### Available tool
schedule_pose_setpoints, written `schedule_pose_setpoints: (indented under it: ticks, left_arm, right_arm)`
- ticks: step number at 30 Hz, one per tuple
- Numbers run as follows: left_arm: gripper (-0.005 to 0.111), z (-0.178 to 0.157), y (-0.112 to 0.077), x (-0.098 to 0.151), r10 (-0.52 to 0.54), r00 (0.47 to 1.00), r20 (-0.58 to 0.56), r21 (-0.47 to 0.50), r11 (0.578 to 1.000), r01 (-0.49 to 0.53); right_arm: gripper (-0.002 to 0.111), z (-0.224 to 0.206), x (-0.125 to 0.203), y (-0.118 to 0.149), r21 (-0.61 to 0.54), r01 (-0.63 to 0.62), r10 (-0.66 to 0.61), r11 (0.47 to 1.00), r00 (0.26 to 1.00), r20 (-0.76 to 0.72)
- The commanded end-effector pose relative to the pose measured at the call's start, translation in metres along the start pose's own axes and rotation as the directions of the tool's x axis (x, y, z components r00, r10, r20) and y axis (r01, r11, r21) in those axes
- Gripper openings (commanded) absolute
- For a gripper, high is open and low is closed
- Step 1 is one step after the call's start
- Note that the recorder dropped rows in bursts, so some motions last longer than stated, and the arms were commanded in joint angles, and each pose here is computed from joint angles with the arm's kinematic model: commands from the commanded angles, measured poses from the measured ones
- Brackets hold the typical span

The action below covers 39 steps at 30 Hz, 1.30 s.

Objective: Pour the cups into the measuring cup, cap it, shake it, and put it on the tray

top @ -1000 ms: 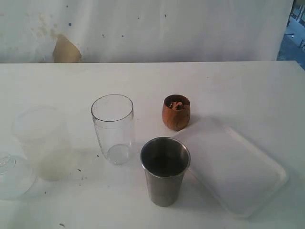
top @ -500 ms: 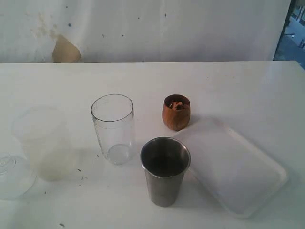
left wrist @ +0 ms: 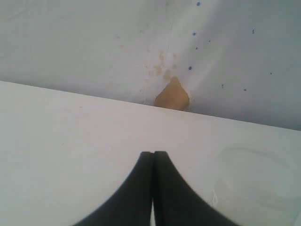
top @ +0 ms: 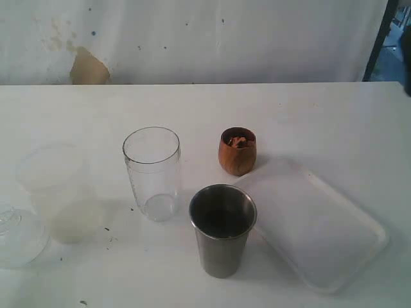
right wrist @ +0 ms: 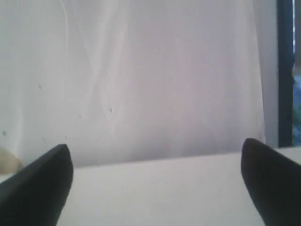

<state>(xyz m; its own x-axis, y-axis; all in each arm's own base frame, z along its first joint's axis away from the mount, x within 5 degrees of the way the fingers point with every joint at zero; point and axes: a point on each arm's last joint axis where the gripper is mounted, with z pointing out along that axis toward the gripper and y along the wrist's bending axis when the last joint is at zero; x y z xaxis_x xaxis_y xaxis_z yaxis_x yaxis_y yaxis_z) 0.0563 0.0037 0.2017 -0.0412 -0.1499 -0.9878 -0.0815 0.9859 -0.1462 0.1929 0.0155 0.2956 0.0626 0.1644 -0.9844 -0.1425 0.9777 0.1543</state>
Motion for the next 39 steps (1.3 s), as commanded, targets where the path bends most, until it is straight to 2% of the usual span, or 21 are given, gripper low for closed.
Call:
schedule_pose_setpoints:
  ticks: [1, 5, 7, 11, 15, 16, 20, 24, 29, 39]
  left_arm:
    - [0.0, 0.0, 0.0, 0.001, 0.0, 1.0, 0.002, -0.004, 1.0, 0.0]
    - [0.0, 0.0, 0.0, 0.001, 0.0, 1.0, 0.002, -0.004, 1.0, 0.0]
    - [0.0, 0.0, 0.0, 0.001, 0.0, 1.0, 0.002, -0.004, 1.0, 0.0]
    - [0.0, 0.0, 0.0, 0.001, 0.0, 1.0, 0.002, -0.004, 1.0, 0.0]
    - [0.0, 0.0, 0.0, 0.001, 0.0, 1.0, 0.004, -0.004, 1.0, 0.0]
    - [0.0, 0.0, 0.0, 0.001, 0.0, 1.0, 0.006, -0.004, 1.0, 0.0]
    - [0.0, 0.0, 0.0, 0.001, 0.0, 1.0, 0.006, -0.004, 1.0, 0.0]
    - [0.0, 0.0, 0.0, 0.0, 0.0, 1.0, 0.008, -0.003, 1.0, 0.0]
    - [0.0, 0.0, 0.0, 0.0, 0.001, 1.0, 0.008, -0.004, 1.0, -0.001]
    - [0.0, 0.0, 0.0, 0.0, 0.001, 1.0, 0.008, -0.004, 1.0, -0.001]
  right_arm:
    - [0.089, 0.032, 0.043, 0.0, -0.102, 0.13, -0.145, 0.986, 0.978, -0.149]
    - [0.089, 0.049, 0.077, 0.008, -0.288, 0.2, -0.256, 0.936, 0.951, -0.172]
    - [0.089, 0.054, 0.091, 0.01, -0.344, 0.187, -0.256, 0.92, 0.952, -0.168]
    - [0.09, 0.066, 0.104, 0.01, -0.369, 0.157, -0.227, 0.916, 0.961, -0.156]
    - [0.105, 0.073, 0.113, 0.011, -0.409, 0.164, -0.255, 0.898, 0.95, -0.178]
    - [0.105, 0.074, 0.114, 0.01, -0.409, 0.162, -0.254, 0.898, 0.95, -0.182]
    - [0.105, 0.079, 0.123, 0.009, -0.416, 0.158, -0.266, 0.896, 0.94, -0.214]
    - [0.105, 0.086, 0.139, 0.011, -0.488, 0.176, -0.315, 0.855, 0.924, -0.218]
    - [0.105, 0.099, 0.157, 0.014, -0.557, 0.136, -0.278, 0.819, 0.944, -0.178]
    - [0.105, 0.123, 0.192, 0.018, -0.668, 0.102, -0.293, 0.737, 0.939, -0.179]
